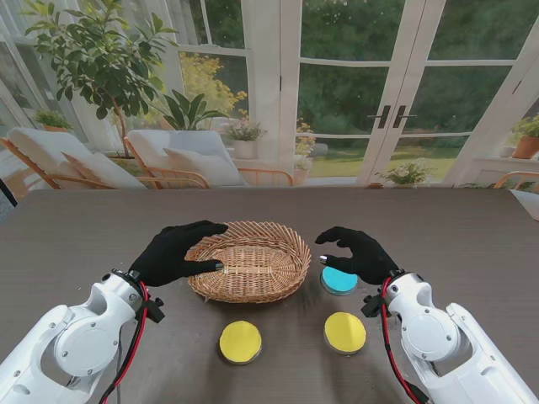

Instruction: Stack culture dishes into a storage basket

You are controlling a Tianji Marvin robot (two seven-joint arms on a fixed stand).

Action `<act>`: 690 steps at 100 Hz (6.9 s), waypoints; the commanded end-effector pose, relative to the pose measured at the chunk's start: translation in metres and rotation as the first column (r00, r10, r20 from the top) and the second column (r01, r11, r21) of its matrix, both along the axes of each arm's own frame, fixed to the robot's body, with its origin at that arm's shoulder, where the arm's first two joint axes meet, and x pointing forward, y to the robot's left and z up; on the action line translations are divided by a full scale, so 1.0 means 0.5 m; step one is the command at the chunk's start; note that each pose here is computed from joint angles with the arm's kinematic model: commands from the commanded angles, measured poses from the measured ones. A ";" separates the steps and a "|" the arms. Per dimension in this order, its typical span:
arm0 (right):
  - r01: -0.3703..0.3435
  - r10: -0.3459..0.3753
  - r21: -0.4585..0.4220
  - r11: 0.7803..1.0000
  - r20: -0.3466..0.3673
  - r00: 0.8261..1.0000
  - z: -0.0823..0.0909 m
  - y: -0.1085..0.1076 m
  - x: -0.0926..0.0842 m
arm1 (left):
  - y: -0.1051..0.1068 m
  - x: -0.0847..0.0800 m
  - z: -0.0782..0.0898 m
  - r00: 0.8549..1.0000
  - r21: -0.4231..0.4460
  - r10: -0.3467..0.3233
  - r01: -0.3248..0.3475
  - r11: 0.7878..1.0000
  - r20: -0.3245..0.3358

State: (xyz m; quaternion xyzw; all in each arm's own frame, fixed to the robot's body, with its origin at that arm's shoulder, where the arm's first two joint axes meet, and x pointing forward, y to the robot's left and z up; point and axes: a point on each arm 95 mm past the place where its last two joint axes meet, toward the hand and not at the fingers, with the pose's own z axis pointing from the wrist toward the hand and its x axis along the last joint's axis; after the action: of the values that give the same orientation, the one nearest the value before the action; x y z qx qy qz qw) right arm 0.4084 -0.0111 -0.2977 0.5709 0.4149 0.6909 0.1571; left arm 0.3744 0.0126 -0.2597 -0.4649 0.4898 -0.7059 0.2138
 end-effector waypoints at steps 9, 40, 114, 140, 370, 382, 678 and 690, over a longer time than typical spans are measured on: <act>-0.006 0.005 -0.020 1.000 -0.013 1.000 -0.006 0.008 -0.003 | 0.010 0.012 -0.004 1.000 -0.033 -0.002 0.001 0.999 -0.022; 0.044 -0.040 -0.212 0.976 0.019 0.999 -0.009 0.016 0.004 | 0.013 0.024 -0.010 0.999 -0.112 -0.006 0.000 0.994 -0.051; 0.105 -0.100 -0.695 0.711 0.048 0.994 -0.046 0.009 0.068 | 0.042 0.000 -0.009 0.995 -0.124 0.049 -0.060 0.991 -0.085; 0.070 -0.099 -0.742 0.666 0.005 0.995 -0.080 0.016 0.079 | 0.040 -0.002 -0.008 0.994 -0.124 0.047 -0.059 0.991 -0.100; 0.037 -0.152 -0.813 0.581 -0.064 0.986 -0.198 0.032 0.113 | 0.051 -0.017 -0.005 0.990 -0.125 0.057 -0.073 0.989 -0.125; 0.040 -0.153 -0.811 0.583 -0.061 0.986 -0.199 0.032 0.115 | 0.052 -0.018 -0.005 0.990 -0.126 0.059 -0.075 0.989 -0.125; -0.333 0.419 -0.529 0.781 0.048 0.906 -0.029 0.314 -0.161 | 0.081 -0.031 -0.003 0.985 -0.109 0.127 -0.140 0.984 -0.117; -0.344 0.437 -0.537 0.770 0.051 0.898 -0.045 0.326 -0.161 | 0.085 -0.034 -0.003 0.984 -0.109 0.133 -0.146 0.983 -0.116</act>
State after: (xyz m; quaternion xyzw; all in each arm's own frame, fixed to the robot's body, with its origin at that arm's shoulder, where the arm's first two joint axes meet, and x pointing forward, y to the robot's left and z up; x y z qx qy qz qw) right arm 0.3295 0.1477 -0.3139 0.3475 0.6718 0.6233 0.1988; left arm 0.3597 0.0568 -0.2621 -0.5460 0.4224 -0.6917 0.2120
